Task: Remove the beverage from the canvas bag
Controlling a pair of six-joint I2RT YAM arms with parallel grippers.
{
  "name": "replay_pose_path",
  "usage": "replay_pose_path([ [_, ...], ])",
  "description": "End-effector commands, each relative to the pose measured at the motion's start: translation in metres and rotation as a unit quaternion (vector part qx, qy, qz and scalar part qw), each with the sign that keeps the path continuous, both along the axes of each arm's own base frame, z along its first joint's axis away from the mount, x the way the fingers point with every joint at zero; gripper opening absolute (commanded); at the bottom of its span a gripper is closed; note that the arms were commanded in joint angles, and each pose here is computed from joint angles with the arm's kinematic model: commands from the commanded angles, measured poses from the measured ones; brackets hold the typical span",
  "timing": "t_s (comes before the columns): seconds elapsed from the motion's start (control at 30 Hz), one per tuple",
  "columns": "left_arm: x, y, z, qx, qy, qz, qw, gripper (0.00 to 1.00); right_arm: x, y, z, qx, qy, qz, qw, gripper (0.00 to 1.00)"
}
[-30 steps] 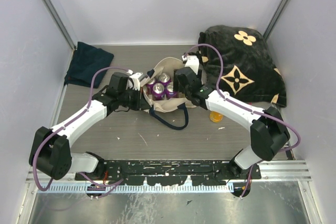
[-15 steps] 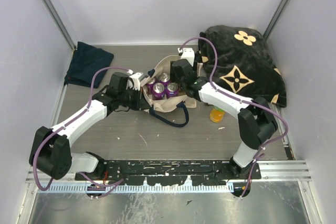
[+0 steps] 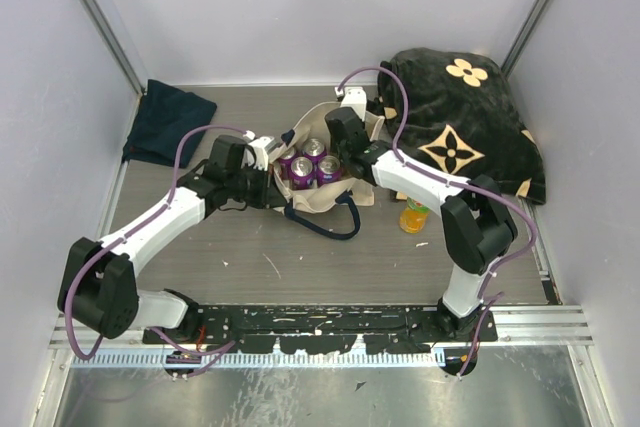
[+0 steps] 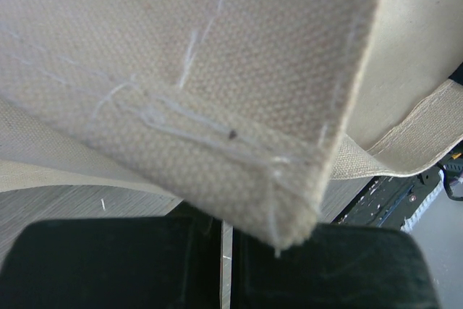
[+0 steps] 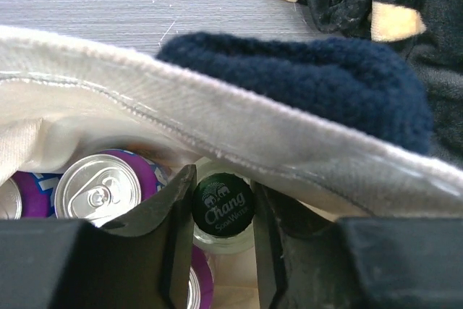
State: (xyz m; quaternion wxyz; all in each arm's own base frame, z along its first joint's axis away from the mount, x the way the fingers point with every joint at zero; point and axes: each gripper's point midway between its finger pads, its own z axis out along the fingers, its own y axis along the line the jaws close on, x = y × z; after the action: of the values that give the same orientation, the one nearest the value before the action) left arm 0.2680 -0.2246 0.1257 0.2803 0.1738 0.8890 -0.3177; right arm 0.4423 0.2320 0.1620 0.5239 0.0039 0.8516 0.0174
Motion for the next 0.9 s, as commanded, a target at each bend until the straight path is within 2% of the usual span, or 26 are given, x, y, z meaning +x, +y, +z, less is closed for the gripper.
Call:
replay_pose_path([
  [0.0,-0.011,0.013,-0.021,0.043,0.041,0.004,0.998,0.00,0.012,0.000,0.017,0.001,-0.023,-0.012,1.000,0.25],
  [0.1,-0.010,0.013,-0.020,0.042,0.039,0.005,0.998,0.00,0.008,-0.005,0.014,-0.007,-0.017,-0.015,1.000,0.02],
  [0.3,-0.013,0.014,-0.023,0.043,0.045,0.005,0.998,0.00,0.002,0.001,0.031,0.006,-0.038,0.019,0.999,0.01],
  [0.63,-0.014,0.013,-0.020,0.039,0.039,0.003,0.998,0.00,0.003,0.013,0.128,0.018,-0.132,0.064,0.989,0.00],
  [0.87,-0.013,0.013,-0.018,0.040,0.038,0.004,0.998,0.00,-0.015,0.021,0.200,0.051,-0.190,0.093,0.976,0.00],
])
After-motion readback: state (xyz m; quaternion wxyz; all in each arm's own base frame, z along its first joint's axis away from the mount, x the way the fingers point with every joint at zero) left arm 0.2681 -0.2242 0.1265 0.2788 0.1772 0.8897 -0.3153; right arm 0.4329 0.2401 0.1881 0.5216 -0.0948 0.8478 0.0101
